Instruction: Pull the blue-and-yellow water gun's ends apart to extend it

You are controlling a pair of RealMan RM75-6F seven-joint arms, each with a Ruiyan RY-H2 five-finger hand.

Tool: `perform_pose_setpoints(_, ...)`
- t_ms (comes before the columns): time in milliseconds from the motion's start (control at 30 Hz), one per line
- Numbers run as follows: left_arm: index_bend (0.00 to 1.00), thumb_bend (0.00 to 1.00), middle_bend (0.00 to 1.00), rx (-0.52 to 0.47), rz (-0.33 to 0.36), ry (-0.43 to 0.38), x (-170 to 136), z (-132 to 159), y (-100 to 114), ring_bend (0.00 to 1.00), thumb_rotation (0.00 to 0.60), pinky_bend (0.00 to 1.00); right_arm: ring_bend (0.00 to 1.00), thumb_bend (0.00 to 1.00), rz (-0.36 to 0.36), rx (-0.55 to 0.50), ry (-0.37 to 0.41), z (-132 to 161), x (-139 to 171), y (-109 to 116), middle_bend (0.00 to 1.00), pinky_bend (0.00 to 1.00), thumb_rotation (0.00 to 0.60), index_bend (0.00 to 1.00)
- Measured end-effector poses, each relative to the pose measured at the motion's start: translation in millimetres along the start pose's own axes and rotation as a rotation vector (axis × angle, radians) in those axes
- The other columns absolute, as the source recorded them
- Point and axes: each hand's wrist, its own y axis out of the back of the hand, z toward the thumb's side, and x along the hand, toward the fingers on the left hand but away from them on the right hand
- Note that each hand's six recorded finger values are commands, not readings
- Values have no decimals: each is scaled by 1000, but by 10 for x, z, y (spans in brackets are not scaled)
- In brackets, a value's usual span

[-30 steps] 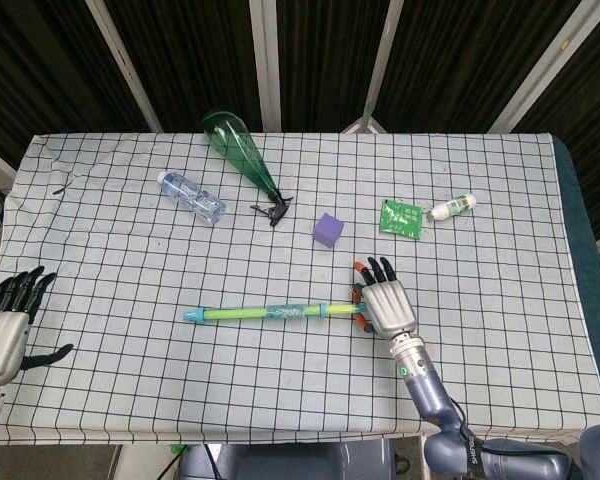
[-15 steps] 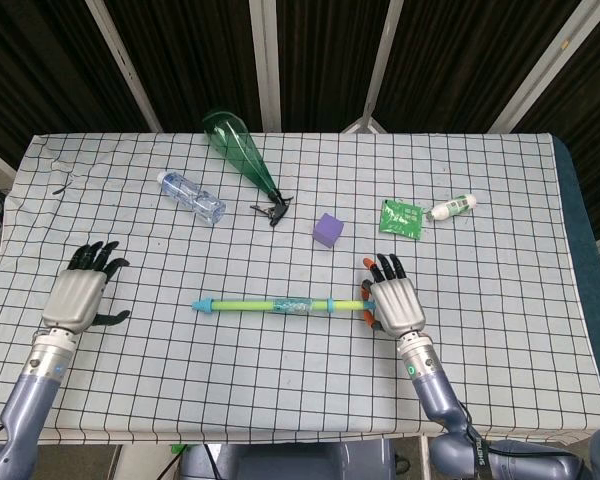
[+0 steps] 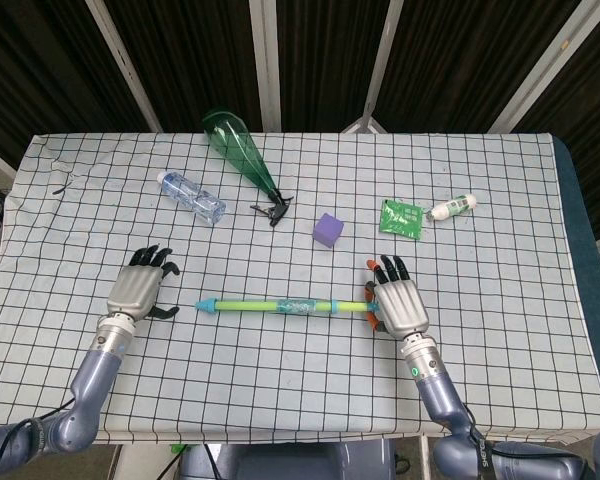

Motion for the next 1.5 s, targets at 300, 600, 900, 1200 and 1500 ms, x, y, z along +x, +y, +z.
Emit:
perform_pose_setpoints(300, 370, 331, 98, -59, -17, -53, 24, 384, -156, 0, 600, 0, 0, 467, 3, 4, -3, 13, 11, 4, 186, 0, 600, 641)
perform_pose_setpoints(600, 403, 352, 108, -55, -24, -84, 49, 592, -253, 0, 600, 0, 0, 466, 8, 2, -3, 26, 17, -6, 186, 0, 600, 641)
perform_pose_setpoints(900, 461, 428, 120, -54, -27, -81, 117, 689, -326, 0, 600, 0, 0, 468, 4, -2, -1, 36, 18, 21, 201, 0, 600, 659)
perform_pose_setpoints(1200, 566, 546, 138, -57, -22, -77, 135, 692, -355, 0, 600, 0, 0, 468, -4, -4, -3, 21, 33, 56, 201, 0, 600, 659)
perform_pose_setpoints(1500, 577, 548, 138, -77, 5, -91, 84, 688, -256, 0, 600, 0, 0, 469, -17, -12, -13, -29, 56, 114, 201, 0, 600, 659)
